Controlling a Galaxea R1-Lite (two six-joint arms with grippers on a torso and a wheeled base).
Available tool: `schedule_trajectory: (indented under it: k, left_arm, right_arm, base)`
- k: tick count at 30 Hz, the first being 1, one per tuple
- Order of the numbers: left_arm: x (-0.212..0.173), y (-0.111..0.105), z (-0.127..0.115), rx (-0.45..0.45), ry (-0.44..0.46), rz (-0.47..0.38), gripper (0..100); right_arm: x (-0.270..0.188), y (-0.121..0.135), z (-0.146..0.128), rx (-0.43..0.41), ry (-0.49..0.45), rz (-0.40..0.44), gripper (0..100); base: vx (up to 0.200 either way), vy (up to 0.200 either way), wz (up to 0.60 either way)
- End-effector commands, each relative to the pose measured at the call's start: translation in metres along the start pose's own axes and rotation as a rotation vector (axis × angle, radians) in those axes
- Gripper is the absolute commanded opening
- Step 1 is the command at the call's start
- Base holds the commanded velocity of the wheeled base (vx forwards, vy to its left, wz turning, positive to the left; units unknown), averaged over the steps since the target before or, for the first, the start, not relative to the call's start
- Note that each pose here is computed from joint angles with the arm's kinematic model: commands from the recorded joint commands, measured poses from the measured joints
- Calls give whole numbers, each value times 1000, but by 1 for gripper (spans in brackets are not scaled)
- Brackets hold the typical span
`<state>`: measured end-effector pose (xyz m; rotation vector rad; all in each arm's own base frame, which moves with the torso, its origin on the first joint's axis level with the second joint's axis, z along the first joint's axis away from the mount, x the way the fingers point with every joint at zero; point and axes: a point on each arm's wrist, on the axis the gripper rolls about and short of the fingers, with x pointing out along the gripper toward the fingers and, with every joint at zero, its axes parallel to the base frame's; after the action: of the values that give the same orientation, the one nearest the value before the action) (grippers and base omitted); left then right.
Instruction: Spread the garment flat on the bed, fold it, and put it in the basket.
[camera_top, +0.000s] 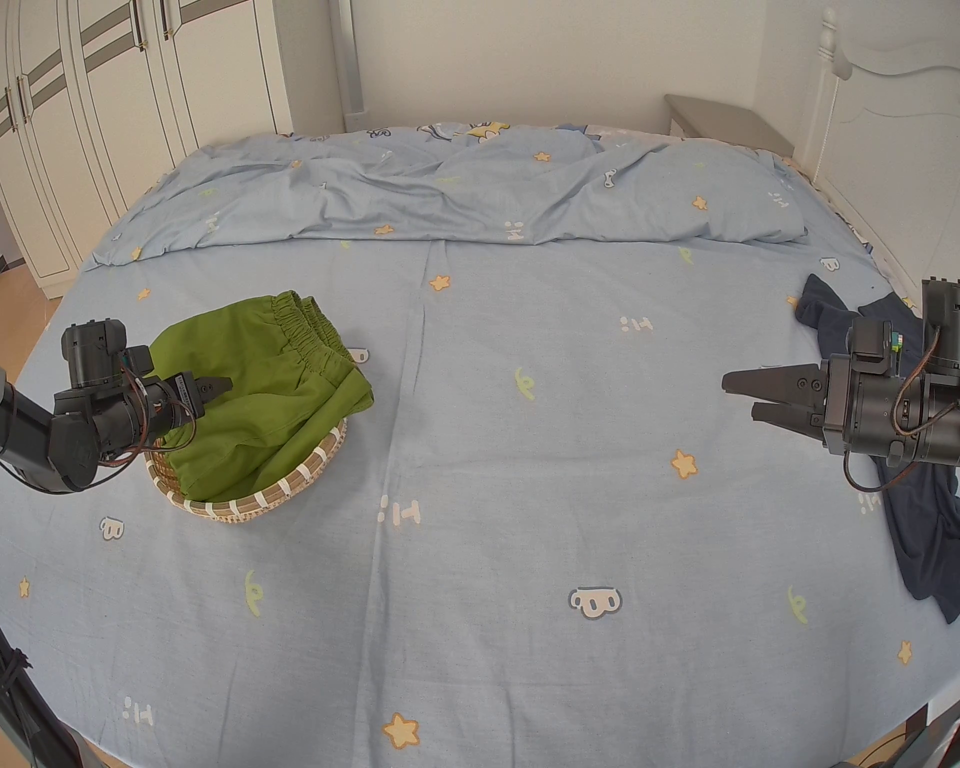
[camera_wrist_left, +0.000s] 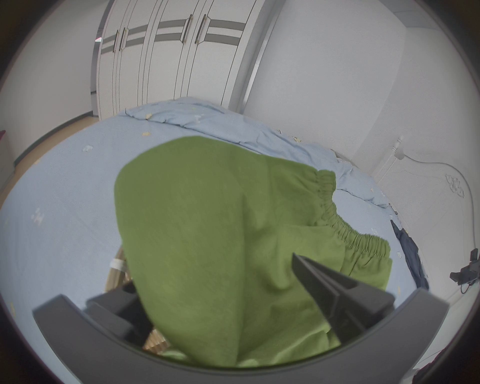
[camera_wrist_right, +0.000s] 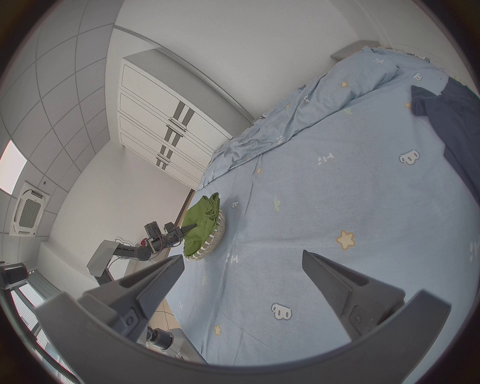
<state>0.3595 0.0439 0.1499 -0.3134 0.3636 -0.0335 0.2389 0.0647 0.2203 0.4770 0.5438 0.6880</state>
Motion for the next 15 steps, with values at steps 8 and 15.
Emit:
schedule_trajectory:
  k: [8,15]
  left_arm:
    - [-93,-37,41,177,-56,76,100]
    - [-172,-65,41,250,-210,170,100]
  right_arm:
    - [2,1,-7,-36,10,12,100]
    - [-29,22,-36,-209,-32,-19,100]
  base:
    - [0,0,0]
    - [0,0,0]
